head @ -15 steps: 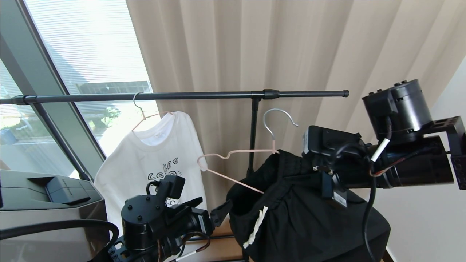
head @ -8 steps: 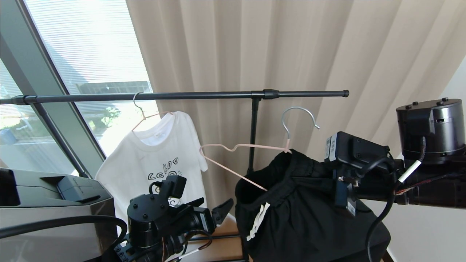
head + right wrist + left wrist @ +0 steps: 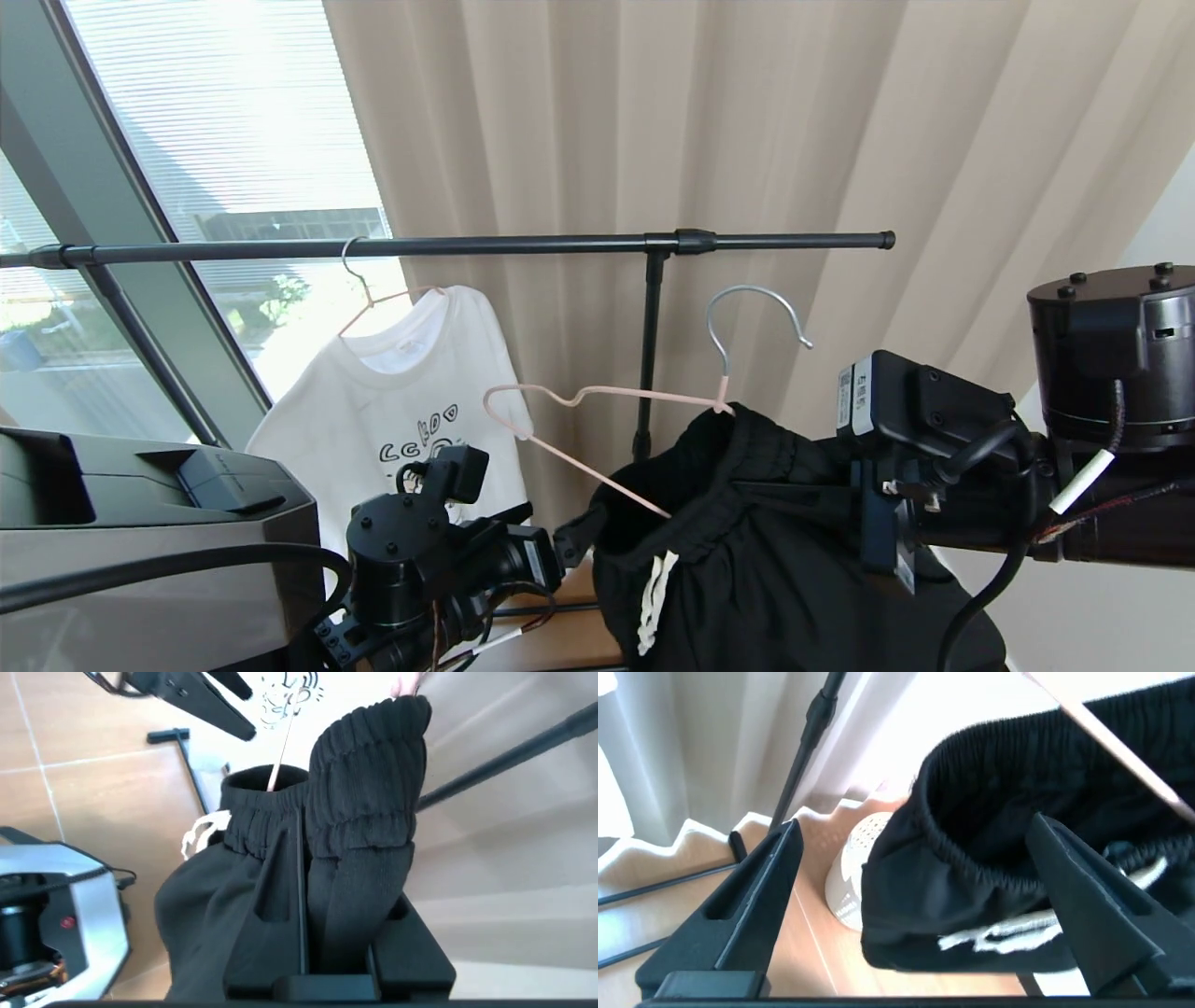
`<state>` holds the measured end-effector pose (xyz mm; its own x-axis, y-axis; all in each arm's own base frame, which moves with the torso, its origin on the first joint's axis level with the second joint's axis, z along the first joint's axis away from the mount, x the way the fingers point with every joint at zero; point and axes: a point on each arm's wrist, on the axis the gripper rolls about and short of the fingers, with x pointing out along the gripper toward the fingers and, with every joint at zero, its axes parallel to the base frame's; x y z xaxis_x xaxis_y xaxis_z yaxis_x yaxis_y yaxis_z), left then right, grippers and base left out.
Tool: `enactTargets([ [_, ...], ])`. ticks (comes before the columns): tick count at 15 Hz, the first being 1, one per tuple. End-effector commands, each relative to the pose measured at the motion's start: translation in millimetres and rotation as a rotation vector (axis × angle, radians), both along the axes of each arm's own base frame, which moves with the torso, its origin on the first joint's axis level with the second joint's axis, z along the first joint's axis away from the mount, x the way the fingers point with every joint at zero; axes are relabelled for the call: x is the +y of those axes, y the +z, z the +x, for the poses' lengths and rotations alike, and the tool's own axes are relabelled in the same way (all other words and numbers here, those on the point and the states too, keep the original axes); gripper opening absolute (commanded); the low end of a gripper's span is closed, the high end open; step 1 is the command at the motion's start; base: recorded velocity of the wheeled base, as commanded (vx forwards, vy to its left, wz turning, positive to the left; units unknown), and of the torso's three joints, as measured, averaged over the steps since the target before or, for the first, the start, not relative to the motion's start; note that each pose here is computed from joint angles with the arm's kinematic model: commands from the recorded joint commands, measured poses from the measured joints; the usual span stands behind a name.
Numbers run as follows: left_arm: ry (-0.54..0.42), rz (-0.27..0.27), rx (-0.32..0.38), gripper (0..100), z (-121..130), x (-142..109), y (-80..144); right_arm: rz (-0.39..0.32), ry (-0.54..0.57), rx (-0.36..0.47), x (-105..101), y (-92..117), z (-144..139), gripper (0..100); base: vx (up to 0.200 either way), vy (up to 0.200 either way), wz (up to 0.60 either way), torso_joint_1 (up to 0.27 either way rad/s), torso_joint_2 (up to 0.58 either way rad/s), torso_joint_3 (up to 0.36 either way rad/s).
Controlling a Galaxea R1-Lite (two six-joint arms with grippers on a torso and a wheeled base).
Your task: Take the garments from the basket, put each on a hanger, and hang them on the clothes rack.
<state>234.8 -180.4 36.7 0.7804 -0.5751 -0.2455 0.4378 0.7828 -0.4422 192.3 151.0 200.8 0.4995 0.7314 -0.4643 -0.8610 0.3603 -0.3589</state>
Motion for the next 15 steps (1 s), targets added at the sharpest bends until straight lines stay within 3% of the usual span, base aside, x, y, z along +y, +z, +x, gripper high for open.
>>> enactTargets([
  [1, -0.002, 0.007, 0.009, 100, 1, -2, -4, 0.007, 0.014, -0.008, 1, 3, -4, 0, 0.000, 0.000, 0.00, 0.000, 0.00, 0.000],
  [7, -0.014, 0.043, 0.049, 100, -1, -6, -20, 0.024, 0.036, -0.027, 0, 8, -15, 0, 0.000, 0.000, 0.00, 0.000, 0.00, 0.000],
  [8, -0.019, 0.054, 0.058, 0, -2, -7, -24, 0.022, 0.036, -0.025, -1, 7, -16, 0, 0.000, 0.000, 0.00, 0.000, 0.00, 0.000],
  [12, -0.005, 0.060, 0.053, 0, -5, -6, -22, 0.023, 0.018, -0.032, -2, 9, -13, 0, 0.000, 0.000, 0.00, 0.000, 0.00, 0.000],
  [15, -0.007, 0.073, 0.008, 0, -6, -3, -12, 0.014, -0.040, -0.019, -13, 5, -3, 0, 0.000, 0.000, 0.00, 0.000, 0.00, 0.000],
])
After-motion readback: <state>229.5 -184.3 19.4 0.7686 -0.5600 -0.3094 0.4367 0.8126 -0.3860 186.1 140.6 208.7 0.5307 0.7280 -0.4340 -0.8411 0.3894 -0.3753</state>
